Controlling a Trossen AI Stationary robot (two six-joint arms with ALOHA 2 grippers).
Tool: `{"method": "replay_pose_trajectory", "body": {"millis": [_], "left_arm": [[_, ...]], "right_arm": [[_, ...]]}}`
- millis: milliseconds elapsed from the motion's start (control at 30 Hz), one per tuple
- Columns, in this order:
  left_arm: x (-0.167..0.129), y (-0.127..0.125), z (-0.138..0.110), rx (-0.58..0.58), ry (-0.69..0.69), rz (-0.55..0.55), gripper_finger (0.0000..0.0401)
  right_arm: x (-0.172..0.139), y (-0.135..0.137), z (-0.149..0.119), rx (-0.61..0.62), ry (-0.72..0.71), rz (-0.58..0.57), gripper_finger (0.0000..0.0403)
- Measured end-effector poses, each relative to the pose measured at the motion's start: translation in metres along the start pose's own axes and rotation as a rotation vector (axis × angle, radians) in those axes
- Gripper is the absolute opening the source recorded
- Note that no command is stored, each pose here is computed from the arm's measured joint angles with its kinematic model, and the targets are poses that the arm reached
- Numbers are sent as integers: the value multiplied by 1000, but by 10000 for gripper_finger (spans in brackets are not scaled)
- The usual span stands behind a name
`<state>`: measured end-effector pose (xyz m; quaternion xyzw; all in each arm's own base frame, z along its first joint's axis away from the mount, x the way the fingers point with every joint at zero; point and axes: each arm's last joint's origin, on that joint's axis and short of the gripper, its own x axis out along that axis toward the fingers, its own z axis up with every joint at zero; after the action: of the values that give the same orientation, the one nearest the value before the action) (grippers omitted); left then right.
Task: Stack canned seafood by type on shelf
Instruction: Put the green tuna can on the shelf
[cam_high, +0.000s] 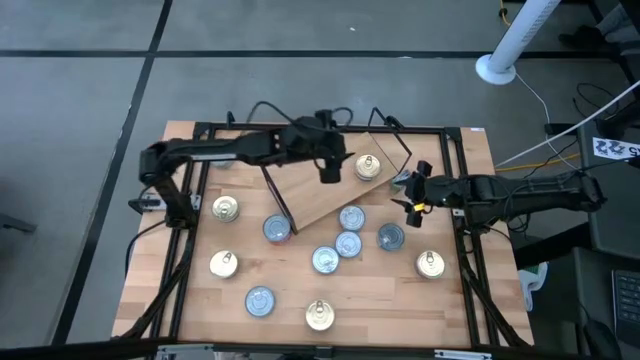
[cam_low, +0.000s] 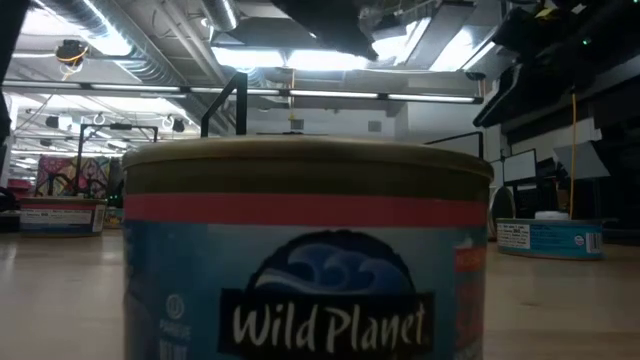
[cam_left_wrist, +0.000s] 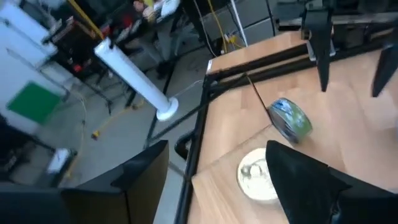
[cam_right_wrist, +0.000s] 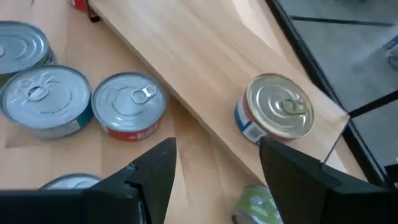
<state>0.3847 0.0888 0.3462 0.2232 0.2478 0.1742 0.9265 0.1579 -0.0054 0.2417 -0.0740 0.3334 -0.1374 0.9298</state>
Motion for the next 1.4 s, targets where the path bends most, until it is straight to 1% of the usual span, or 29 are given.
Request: {"method": "replay_pose_trajectory", "body": {"millis": [100,200,333,400,500,600,667,700,800,967,1067,1200,1400], "left_arm": [[-26,10,5,-66,-10,-47,265],[-47,20,8,-143,-38,-118,265],[-59,23,6,-198,-22,-185,265],[-60,22,5,-199,-9,-195,265],[-59,20,2,-188,26,-210,265],[-55,17,-2,-179,52,-220,265],[-54,15,-5,-177,61,-224,265],[-53,14,-6,-176,60,-224,265],[-50,10,-12,-175,88,-234,265],[-47,5,-20,-172,119,-245,265],[-46,5,-21,-171,123,-247,265],[-46,5,-21,-154,116,-246,265],[-46,5,-21,-154,116,-246,265]], "right_arm": [[3,0,0,-10,14,-14,232],[6,2,-1,-78,33,-1,232],[17,7,-3,-186,90,43,232],[23,9,-6,-231,137,48,232],[33,10,-9,-291,258,55,232],[39,7,-2,-325,370,5,232],[43,4,6,-372,441,-27,232],[45,2,11,-395,474,-25,232],[53,-2,21,-444,559,6,232],[73,-8,23,-570,715,74,232],[85,-12,20,-601,778,85,232],[95,-16,17,-639,834,65,232],[99,-15,17,-692,860,64,232]]}}
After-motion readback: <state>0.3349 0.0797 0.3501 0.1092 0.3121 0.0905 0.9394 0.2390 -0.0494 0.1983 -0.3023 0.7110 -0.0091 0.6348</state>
